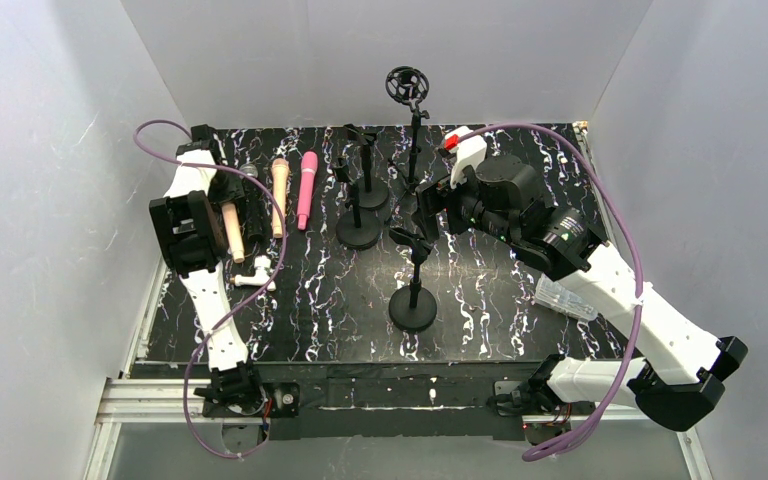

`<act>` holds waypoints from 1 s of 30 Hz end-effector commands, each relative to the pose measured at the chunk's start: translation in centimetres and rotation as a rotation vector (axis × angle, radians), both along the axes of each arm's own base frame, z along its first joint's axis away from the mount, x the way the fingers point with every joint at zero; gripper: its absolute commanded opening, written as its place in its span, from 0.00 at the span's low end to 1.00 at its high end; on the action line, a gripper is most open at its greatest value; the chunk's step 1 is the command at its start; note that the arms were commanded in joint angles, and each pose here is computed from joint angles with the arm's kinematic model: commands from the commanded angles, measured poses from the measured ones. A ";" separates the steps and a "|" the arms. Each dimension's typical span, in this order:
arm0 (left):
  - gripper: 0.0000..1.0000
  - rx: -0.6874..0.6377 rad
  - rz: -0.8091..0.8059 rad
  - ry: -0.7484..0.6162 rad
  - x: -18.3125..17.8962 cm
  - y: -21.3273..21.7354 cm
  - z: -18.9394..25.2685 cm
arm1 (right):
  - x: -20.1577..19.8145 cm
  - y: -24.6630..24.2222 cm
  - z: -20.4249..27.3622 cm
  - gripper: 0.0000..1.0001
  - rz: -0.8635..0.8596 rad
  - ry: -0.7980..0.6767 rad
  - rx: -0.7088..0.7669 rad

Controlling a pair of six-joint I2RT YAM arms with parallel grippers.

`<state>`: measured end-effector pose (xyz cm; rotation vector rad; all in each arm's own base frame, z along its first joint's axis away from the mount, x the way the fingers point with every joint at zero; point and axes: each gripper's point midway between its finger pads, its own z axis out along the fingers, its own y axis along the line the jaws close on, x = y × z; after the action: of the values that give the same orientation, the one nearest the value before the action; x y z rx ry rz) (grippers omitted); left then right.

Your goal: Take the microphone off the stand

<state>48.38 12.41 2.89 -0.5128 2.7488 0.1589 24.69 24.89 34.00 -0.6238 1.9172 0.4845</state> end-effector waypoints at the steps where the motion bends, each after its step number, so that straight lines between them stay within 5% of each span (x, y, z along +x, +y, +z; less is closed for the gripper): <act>1: 0.53 0.016 0.021 0.003 -0.2 0.8 0.5 | 0.2 0.4 1.8 0.98 0.007 -0.054 0.048; 30: 0.69 0.075 0.028 -0.074 -0.1 1.9 5.1 | -0.2 1.3 2.6 0.98 0.053 -0.034 0.072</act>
<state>48.16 13.36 3.19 -0.5260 2.7410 0.2051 24.35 25.61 33.63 -0.6544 1.9266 0.5204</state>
